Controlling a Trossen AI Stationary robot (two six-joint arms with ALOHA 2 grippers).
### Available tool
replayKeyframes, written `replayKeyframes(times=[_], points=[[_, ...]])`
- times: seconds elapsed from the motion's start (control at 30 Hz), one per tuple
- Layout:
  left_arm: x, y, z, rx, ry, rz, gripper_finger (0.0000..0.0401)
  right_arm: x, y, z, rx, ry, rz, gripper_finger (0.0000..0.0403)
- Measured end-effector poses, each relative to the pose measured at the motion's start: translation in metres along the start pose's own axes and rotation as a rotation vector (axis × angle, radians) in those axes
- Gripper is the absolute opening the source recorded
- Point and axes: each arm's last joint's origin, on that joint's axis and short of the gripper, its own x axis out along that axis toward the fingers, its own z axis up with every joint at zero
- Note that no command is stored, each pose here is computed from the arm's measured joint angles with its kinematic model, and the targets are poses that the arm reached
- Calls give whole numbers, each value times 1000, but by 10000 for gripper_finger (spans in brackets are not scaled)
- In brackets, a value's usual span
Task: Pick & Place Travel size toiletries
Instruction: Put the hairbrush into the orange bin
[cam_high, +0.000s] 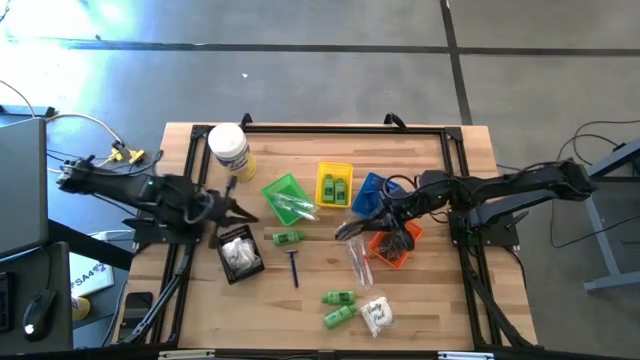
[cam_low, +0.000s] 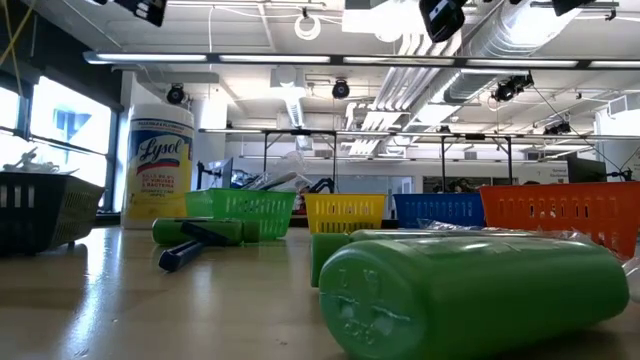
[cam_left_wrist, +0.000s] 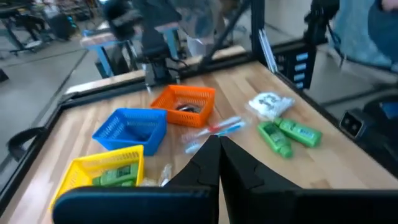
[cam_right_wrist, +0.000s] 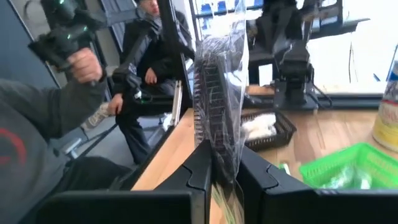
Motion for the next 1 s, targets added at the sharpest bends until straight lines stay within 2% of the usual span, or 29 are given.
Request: replayKeyframes(times=[0.17, 0.23, 0.4, 0.57, 0.73, 0.87, 1.0], points=[[-23, 0, -28, -74, -75, 89, 0, -10, 7, -1, 0, 37, -39, 28], [-26, 0, -42, -89, -124, 136, 0, -14, 9, 1, -9, 37, -66, 29], [-22, -5, -78, -83, -241, 169, 0, -28, 11, 3, -33, 48, -144, 34], [-13, -8, -108, -114, -218, 235, 0, -48, 12, -1, 20, 120, -274, 28], [-7, -11, -127, -113, -177, 246, 0, -67, 12, -12, 143, 218, -406, 33], [-6, -12, -133, -94, -131, 257, 0, -76, 14, -20, 217, 302, -407, 30], [-6, -11, -134, -92, -125, 271, 0, -83, 18, -29, 293, 419, -339, 32]])
